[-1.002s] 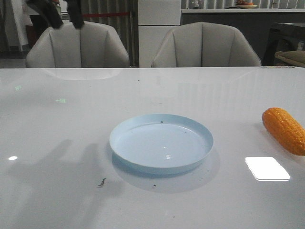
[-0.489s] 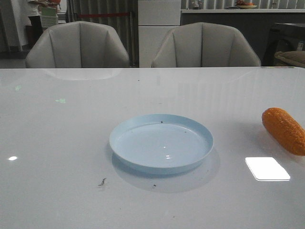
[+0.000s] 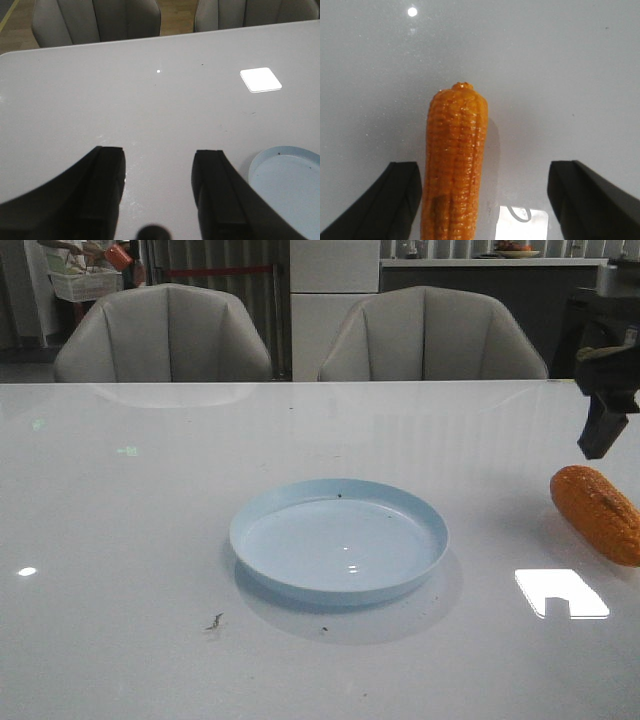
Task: Place corn on plate with both arms
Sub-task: 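Lower the right gripper around the orange corn cob and close it, then carry the corn with the right gripper over the plate and lower it, then open the right gripper and lift it away from the corn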
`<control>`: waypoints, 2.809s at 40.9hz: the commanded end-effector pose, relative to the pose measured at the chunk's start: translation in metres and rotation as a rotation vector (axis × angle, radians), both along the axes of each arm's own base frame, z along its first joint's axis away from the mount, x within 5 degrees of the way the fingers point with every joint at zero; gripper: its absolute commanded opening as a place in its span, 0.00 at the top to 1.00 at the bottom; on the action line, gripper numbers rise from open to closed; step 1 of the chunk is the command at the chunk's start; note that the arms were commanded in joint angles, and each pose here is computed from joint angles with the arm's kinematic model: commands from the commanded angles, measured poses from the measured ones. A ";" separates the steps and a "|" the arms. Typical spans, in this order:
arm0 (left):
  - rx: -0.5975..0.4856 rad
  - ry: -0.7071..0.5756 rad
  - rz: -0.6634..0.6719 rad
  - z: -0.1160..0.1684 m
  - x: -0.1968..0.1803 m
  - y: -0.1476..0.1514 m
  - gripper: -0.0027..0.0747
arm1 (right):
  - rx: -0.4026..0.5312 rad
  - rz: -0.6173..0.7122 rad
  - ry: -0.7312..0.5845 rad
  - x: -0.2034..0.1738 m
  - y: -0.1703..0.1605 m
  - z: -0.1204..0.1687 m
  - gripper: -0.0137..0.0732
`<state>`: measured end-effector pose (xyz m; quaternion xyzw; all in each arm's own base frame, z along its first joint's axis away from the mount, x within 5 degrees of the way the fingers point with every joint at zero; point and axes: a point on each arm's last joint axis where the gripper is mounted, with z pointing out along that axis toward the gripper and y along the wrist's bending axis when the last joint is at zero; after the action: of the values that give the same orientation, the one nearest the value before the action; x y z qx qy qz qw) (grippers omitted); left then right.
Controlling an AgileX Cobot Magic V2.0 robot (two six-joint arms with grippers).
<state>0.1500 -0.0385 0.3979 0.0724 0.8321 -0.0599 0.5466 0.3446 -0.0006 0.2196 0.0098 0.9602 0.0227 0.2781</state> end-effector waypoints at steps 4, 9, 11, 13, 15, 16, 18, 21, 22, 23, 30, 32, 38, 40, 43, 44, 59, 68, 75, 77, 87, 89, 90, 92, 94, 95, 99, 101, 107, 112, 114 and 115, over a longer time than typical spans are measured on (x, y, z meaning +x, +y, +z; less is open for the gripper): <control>-0.061 -0.144 -0.013 0.020 -0.012 0.002 0.47 | -0.006 0.016 -0.054 0.013 0.005 0.001 0.12; -0.061 -0.144 -0.013 0.020 -0.012 0.002 0.47 | 0.008 0.032 -0.021 0.016 0.014 -0.012 0.12; -0.061 -0.144 -0.013 0.020 -0.012 0.002 0.47 | 0.007 0.045 -0.015 0.017 0.019 -0.015 0.12; -0.061 -0.144 -0.013 0.020 -0.012 0.002 0.47 | 0.007 0.055 -0.013 0.017 0.023 -0.017 0.12; -0.061 -0.144 -0.013 0.020 -0.012 0.002 0.47 | 0.007 0.061 -0.012 0.018 0.025 -0.019 0.12; -0.061 -0.144 -0.013 0.020 -0.012 0.002 0.47 | 0.007 0.064 -0.014 0.018 0.026 -0.019 0.12; -0.061 -0.144 -0.013 0.020 -0.012 0.002 0.47 | 0.007 0.064 -0.011 0.019 0.026 -0.021 0.13; -0.061 -0.144 -0.013 0.020 -0.012 0.002 0.47 | 0.006 0.064 -0.007 0.019 0.026 -0.023 0.17; -0.061 -0.144 -0.013 0.020 -0.012 0.002 0.47 | 0.002 0.067 -0.007 0.019 0.026 -0.023 0.21; -0.061 -0.144 -0.013 0.020 -0.012 0.002 0.47 | 0.001 0.067 -0.006 0.019 0.026 -0.023 0.24; -0.061 -0.144 -0.013 0.020 -0.012 0.002 0.47 | 0.000 0.068 -0.007 0.020 0.026 -0.023 0.48; -0.061 -0.144 -0.013 0.020 -0.012 0.002 0.47 | 0.000 0.068 -0.009 0.020 0.026 -0.023 0.52; -0.063 -0.144 -0.014 0.020 -0.012 0.002 0.47 | 0.003 0.072 -0.025 0.025 0.028 -0.013 0.53; -0.063 -0.144 -0.014 0.020 -0.012 0.002 0.47 | 0.004 0.082 -0.031 0.029 0.031 -0.005 0.53; -0.065 -0.143 -0.014 0.020 -0.012 0.002 0.47 | 0.012 0.101 -0.041 0.035 0.038 0.011 0.53; -0.065 -0.143 -0.014 0.020 -0.012 0.002 0.47 | 0.016 0.111 -0.046 0.037 0.042 0.018 0.53; -0.065 -0.143 -0.014 0.020 -0.012 0.002 0.47 | 0.039 0.364 -0.136 0.034 0.140 0.063 0.52; -0.065 -0.143 -0.014 0.020 -0.012 0.002 0.47 | 0.031 0.492 -0.062 0.023 0.193 0.031 0.52; -0.065 -0.143 -0.014 0.020 -0.012 0.002 0.47 | 0.017 0.540 0.000 0.021 0.215 0.001 0.50; -0.065 -0.143 -0.014 0.020 -0.012 0.002 0.47 | 0.013 0.544 0.010 0.021 0.217 -0.004 0.46; -0.066 -0.143 -0.015 0.020 -0.012 0.002 0.47 | 0.011 0.548 0.009 0.022 0.219 -0.007 0.18; -0.066 -0.143 -0.015 0.020 -0.012 0.002 0.47 | 0.013 0.547 0.003 0.023 0.219 -0.006 0.14; -0.066 -0.143 -0.015 0.020 -0.012 0.002 0.47 | 0.013 0.547 0.002 0.023 0.219 -0.006 0.13; -0.066 -0.143 -0.015 0.020 -0.012 0.002 0.47 | 0.019 0.544 -0.005 0.023 0.220 -0.005 0.13; -0.066 -0.143 -0.015 0.020 -0.012 0.002 0.47 | 0.026 0.542 -0.009 0.024 0.221 -0.003 0.14; -0.066 -0.143 -0.015 0.020 -0.012 0.002 0.47 | 0.026 0.543 -0.009 0.025 0.221 -0.001 0.14; -0.066 -0.143 -0.015 0.020 -0.012 0.002 0.47 | 0.016 0.553 -0.018 0.026 0.219 0.022 0.14; -0.066 -0.143 -0.015 0.020 -0.012 0.002 0.47 | 0.019 0.552 -0.046 0.027 0.218 0.037 0.14; -0.066 -0.143 -0.015 0.020 -0.012 0.002 0.47 | 0.042 0.519 -0.157 0.023 0.200 0.102 0.14; -0.066 -0.141 -0.014 0.020 -0.012 0.002 0.47 | 0.106 0.402 -0.250 0.009 0.166 0.154 0.14; -0.066 -0.141 -0.014 0.020 -0.012 0.002 0.47 | 0.122 0.343 -0.280 0.002 0.146 0.173 0.14; -0.066 -0.141 -0.014 0.020 -0.012 0.002 0.47 | 0.124 0.330 -0.289 -0.002 0.139 0.179 0.14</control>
<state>0.1396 -0.0357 0.4021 0.0680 0.8208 -0.0701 0.5628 0.3621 0.1713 0.3376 -0.1781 0.9201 0.1197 0.3277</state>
